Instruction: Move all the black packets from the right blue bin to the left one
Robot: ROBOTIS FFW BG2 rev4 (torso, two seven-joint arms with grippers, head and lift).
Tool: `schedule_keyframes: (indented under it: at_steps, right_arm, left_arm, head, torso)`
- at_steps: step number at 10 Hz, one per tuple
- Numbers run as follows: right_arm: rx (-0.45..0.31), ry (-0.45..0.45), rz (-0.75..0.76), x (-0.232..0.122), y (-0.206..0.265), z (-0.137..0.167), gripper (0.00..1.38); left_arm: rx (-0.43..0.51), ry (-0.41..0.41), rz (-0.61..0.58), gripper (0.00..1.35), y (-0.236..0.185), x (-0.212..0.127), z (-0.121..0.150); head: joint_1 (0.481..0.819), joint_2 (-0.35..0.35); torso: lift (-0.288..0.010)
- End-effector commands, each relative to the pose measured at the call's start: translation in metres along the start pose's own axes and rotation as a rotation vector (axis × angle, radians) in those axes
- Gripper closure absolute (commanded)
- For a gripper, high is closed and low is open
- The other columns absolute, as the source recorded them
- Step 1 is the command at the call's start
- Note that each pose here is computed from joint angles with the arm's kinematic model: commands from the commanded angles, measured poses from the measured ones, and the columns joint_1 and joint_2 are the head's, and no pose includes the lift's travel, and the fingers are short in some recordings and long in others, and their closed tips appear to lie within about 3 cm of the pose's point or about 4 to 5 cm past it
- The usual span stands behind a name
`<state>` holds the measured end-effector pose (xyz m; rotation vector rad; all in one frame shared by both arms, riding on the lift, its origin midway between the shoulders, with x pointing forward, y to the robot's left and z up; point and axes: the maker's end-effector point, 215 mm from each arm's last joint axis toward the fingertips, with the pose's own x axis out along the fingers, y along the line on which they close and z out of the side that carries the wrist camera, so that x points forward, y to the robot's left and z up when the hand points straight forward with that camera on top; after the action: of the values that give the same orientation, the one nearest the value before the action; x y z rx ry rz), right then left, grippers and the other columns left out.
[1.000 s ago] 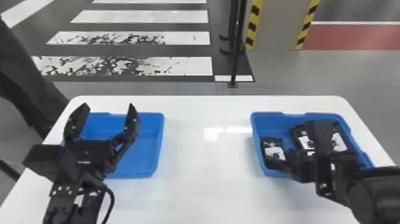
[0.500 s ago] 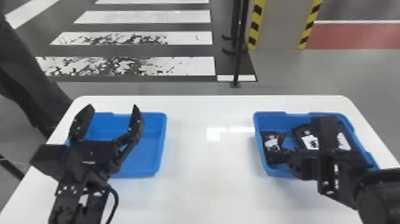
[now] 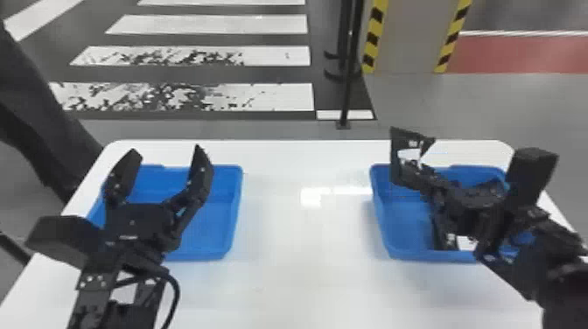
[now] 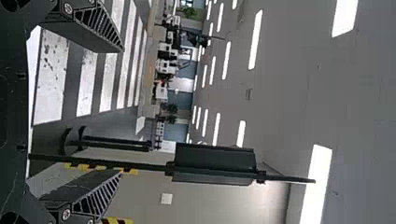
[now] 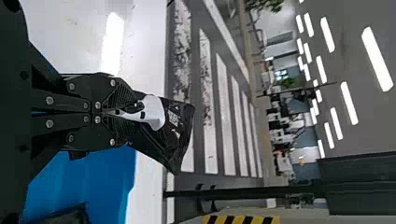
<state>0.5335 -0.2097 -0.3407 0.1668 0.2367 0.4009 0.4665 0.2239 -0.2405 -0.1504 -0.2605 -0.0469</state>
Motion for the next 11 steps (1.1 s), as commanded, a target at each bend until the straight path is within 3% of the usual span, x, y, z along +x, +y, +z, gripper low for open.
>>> schedule_keyframes:
  at_steps: [1, 3, 4, 6, 11]
  right_arm:
    - [0.043, -0.099, 0.108, 0.013, 0.027, 0.02, 1.29]
    - [0.119, -0.098, 0.359, 0.024, 0.116, 0.016, 1.28]
    - [0.157, -0.086, 0.452, 0.022, 0.154, 0.012, 1.29]
    - [0.208, -0.054, 0.573, 0.015, 0.207, 0.006, 1.29]
    - [0.222, -0.004, 0.696, 0.006, 0.264, -0.002, 1.29]
  left_arm:
    - [-0.121, -0.01, -0.026, 0.11, -0.015, 0.004, 0.003]
    - [-0.323, 0.013, -0.136, 0.11, -0.05, 0.015, 0.001]
    - [-0.35, 0.039, -0.205, 0.11, -0.065, 0.021, 0.002]
    - [-0.351, 0.134, -0.315, 0.14, -0.088, 0.026, -0.013]
    - [-0.307, 0.221, -0.358, 0.22, -0.094, 0.025, -0.035]
  head:
    - [0.695, 0.016]
    - [0.694, 0.043]
    - [0.69, 0.07]
    - [0.689, 0.103]
    - [0.695, 0.169]
  torso:
    - [-0.14]
    - [-0.14]
    - [-0.14]
    - [-0.14]
    - [-0.14]
